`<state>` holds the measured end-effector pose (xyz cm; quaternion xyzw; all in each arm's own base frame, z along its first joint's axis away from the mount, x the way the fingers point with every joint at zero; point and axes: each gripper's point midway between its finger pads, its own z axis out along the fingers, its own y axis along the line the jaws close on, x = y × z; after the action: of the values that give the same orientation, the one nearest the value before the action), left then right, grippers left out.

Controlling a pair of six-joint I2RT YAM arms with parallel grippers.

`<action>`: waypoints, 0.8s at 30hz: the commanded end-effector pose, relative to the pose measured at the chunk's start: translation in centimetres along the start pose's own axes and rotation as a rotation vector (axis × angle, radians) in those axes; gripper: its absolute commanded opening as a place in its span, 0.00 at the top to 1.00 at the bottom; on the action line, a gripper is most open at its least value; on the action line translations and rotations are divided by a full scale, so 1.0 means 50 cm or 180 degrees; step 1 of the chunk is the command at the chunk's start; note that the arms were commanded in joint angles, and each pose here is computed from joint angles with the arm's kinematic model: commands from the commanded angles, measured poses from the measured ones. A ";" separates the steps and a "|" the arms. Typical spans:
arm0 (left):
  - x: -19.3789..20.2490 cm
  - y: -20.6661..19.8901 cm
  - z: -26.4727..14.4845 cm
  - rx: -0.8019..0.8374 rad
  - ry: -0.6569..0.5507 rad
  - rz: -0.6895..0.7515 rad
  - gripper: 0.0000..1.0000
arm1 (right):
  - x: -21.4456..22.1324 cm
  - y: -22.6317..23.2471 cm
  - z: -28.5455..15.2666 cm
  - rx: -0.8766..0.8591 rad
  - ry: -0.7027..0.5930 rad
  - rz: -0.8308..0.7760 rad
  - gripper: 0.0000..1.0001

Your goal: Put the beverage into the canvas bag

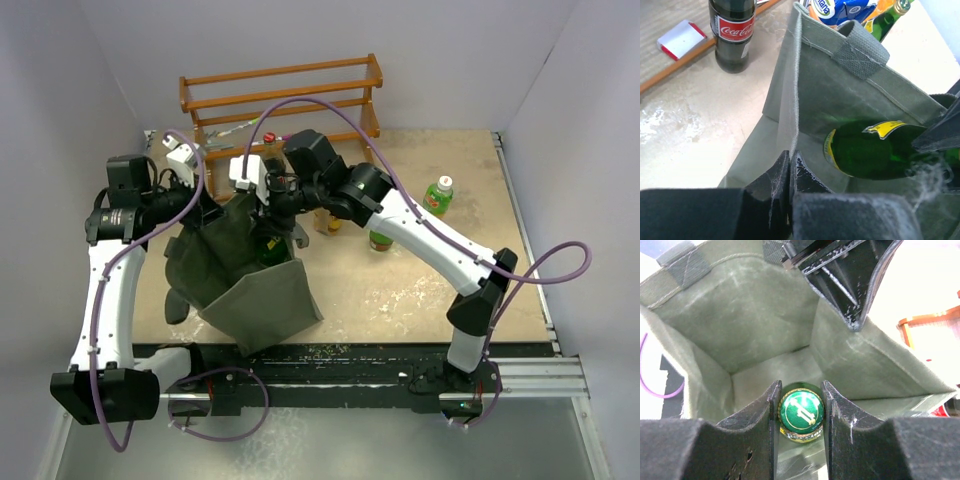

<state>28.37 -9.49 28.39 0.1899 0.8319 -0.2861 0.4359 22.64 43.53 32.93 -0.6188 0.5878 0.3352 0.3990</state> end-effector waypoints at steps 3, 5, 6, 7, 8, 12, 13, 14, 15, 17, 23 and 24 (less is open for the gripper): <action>-0.023 -0.029 -0.016 0.0247 -0.0226 -0.0216 1.00 | -0.150 -0.042 -0.020 0.0166 -0.0722 -0.0537 1.00; -0.021 -0.029 -0.015 0.0253 -0.0226 -0.0202 0.99 | -0.149 -0.045 -0.006 0.0119 -0.0725 -0.0521 1.00; -0.019 -0.027 -0.014 0.0249 -0.0218 -0.0199 0.99 | -0.143 -0.048 0.003 0.0106 -0.0703 -0.0506 1.00; -0.018 -0.025 -0.013 0.0246 -0.0210 -0.0189 0.98 | -0.138 -0.050 0.011 0.0098 -0.0686 -0.0497 1.00; -0.017 -0.024 -0.011 0.0244 -0.0200 -0.0191 0.98 | -0.132 -0.053 0.017 0.0101 -0.0667 -0.0497 1.00; -0.017 -0.018 -0.009 0.0218 -0.0180 -0.0199 0.96 | -0.110 -0.065 0.040 0.0123 -0.0597 -0.0473 1.00; -0.017 -0.016 -0.008 0.0213 -0.0174 -0.0203 0.96 | -0.104 -0.068 0.046 0.0134 -0.0575 -0.0470 1.00; -0.016 -0.015 -0.007 0.0209 -0.0167 -0.0214 0.95 | -0.098 -0.072 0.050 0.0161 -0.0555 -0.0475 1.00; -0.017 -0.014 -0.007 0.0204 -0.0163 -0.0217 0.95 | -0.091 -0.076 0.055 0.0181 -0.0533 -0.0489 1.00; -0.017 -0.009 -0.006 0.0171 -0.0149 -0.0229 0.94 | -0.077 -0.085 0.061 0.0230 -0.0495 -0.0514 1.00; -0.015 0.008 0.000 0.0084 -0.0110 -0.0220 0.92 | -0.037 -0.114 0.072 0.0378 -0.0376 -0.0605 1.00; -0.014 0.012 0.002 0.0053 -0.0102 -0.0216 0.91 | -0.030 -0.119 0.073 0.0404 -0.0355 -0.0605 1.00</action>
<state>28.33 -9.33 27.77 0.1560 0.8364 -0.3158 0.4200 26.65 47.18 25.69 -0.6402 0.5932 0.3081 0.3787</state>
